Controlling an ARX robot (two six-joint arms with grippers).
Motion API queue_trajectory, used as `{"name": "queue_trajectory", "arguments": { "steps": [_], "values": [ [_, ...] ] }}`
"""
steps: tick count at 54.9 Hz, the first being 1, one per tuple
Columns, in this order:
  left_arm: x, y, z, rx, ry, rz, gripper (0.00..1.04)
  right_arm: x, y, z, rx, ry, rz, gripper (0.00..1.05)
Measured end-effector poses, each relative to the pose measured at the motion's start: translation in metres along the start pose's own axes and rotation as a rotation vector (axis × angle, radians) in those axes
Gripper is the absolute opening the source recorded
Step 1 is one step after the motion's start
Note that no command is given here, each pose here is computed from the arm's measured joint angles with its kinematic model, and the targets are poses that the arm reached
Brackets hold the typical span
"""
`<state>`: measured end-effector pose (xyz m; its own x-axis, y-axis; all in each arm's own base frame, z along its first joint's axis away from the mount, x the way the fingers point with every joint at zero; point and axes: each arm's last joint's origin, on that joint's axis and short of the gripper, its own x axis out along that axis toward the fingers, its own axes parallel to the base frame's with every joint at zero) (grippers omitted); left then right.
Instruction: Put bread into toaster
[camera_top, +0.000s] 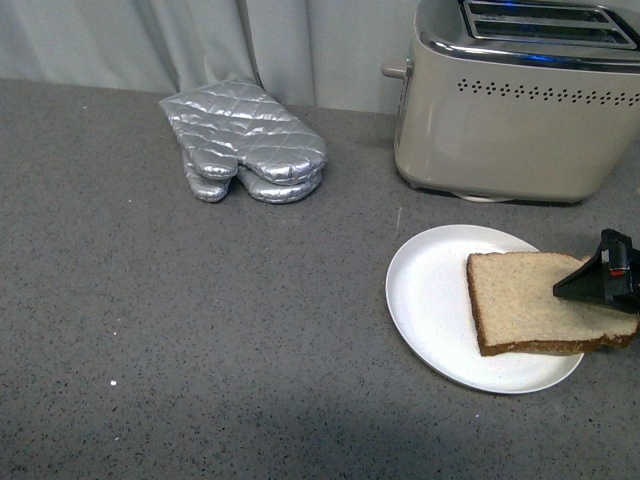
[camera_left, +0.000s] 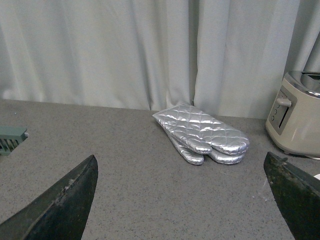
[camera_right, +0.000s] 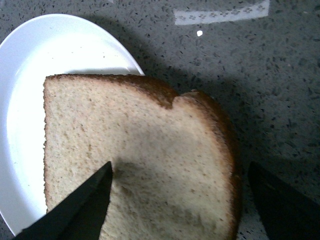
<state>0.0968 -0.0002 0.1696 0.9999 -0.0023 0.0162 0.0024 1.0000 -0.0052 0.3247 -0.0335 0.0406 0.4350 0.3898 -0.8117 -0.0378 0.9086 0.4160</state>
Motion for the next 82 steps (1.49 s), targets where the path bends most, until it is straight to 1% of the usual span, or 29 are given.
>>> {"name": "queue_trajectory", "arguments": {
  "steps": [21, 23, 26, 30, 36, 43, 51, 55, 59, 61, 62, 63, 67, 74, 82],
  "values": [
    [0.0, 0.0, 0.0, 0.0, 0.0, 0.0, 0.98, -0.004, 0.003, 0.004, 0.021, -0.002, -0.007, 0.21],
    [0.0, 0.0, 0.0, 0.0, 0.0, 0.0, 0.98, -0.005, 0.004, 0.005, 0.023, -0.004, -0.005, 0.17],
    [0.0, 0.0, 0.0, 0.0, 0.0, 0.0, 0.98, -0.01, 0.007, 0.007, 0.03, -0.01, -0.002, 0.09],
    [0.0, 0.0, 0.0, 0.0, 0.0, 0.0, 0.98, -0.018, 0.012, 0.011, 0.037, -0.023, -0.003, 0.02],
    [0.0, 0.0, 0.0, 0.0, 0.0, 0.0, 0.98, -0.033, 0.022, 0.018, 0.071, -0.052, 0.007, 0.01],
    [0.0, 0.0, 0.0, 0.0, 0.0, 0.0, 0.98, -0.056, 0.037, 0.025, 0.168, -0.069, 0.067, 0.01],
    [0.0, 0.0, 0.0, 0.0, 0.0, 0.0, 0.98, -0.084, 0.055, 0.032, 0.273, -0.145, 0.111, 0.01],
    [0.0, 0.0, 0.0, 0.0, 0.0, 0.0, 0.98, -0.104, 0.069, 0.036, 0.357, -0.235, 0.12, 0.01],
    [0.0, 0.0, 0.0, 0.0, 0.0, 0.0, 0.98, -0.128, 0.088, 0.037, 0.527, -0.418, 0.096, 0.01],
    [0.0, 0.0, 0.0, 0.0, 0.0, 0.0, 0.98, -0.136, 0.095, 0.036, 0.589, -0.488, 0.092, 0.01],
    [0.0, 0.0, 0.0, 0.0, 0.0, 0.0, 0.98, -0.142, 0.101, 0.036, 0.645, -0.528, 0.092, 0.01],
    [0.0, 0.0, 0.0, 0.0, 0.0, 0.0, 0.98, -0.143, 0.103, 0.036, 0.661, -0.533, 0.097, 0.01],
    [0.0, 0.0, 0.0, 0.0, 0.0, 0.0, 0.98, -0.155, 0.118, 0.036, 0.766, -0.638, 0.109, 0.01],
    [0.0, 0.0, 0.0, 0.0, 0.0, 0.0, 0.98, -0.16, 0.136, 0.04, 0.874, -0.724, 0.116, 0.01],
    [0.0, 0.0, 0.0, 0.0, 0.0, 0.0, 0.98, -0.158, 0.155, 0.054, 0.972, -0.799, 0.097, 0.01]
  ]
}}
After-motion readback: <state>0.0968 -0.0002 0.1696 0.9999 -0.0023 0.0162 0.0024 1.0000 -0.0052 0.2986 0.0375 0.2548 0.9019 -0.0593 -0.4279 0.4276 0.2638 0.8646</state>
